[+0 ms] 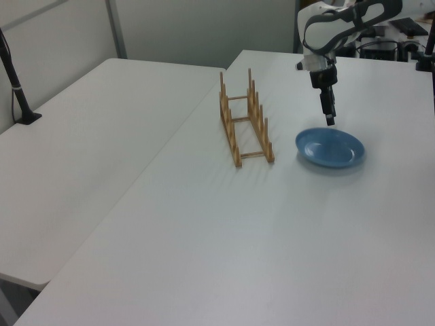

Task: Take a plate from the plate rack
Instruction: 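Open the gripper, release the plate, and raise the gripper away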

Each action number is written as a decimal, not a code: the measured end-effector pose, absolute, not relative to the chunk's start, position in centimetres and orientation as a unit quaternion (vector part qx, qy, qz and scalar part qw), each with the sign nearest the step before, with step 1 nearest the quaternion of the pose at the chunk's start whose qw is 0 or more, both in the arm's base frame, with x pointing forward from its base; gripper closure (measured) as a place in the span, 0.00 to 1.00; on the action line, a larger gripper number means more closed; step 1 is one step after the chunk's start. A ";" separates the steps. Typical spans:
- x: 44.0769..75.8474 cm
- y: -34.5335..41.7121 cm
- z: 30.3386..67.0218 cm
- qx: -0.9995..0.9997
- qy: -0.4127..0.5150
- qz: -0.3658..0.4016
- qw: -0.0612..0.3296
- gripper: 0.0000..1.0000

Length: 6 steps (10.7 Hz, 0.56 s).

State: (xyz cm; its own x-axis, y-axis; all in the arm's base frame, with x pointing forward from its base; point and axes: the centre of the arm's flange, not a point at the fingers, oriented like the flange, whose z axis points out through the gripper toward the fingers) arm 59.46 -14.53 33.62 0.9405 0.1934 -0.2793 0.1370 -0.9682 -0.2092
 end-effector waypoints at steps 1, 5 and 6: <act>59.8 -14.1 34.8 -0.983 -0.075 0.144 0.083 0.00; 60.9 -8.1 43.5 -0.995 -0.031 0.092 0.011 0.00; 60.4 -6.8 46.1 -0.996 -0.027 0.081 0.006 0.00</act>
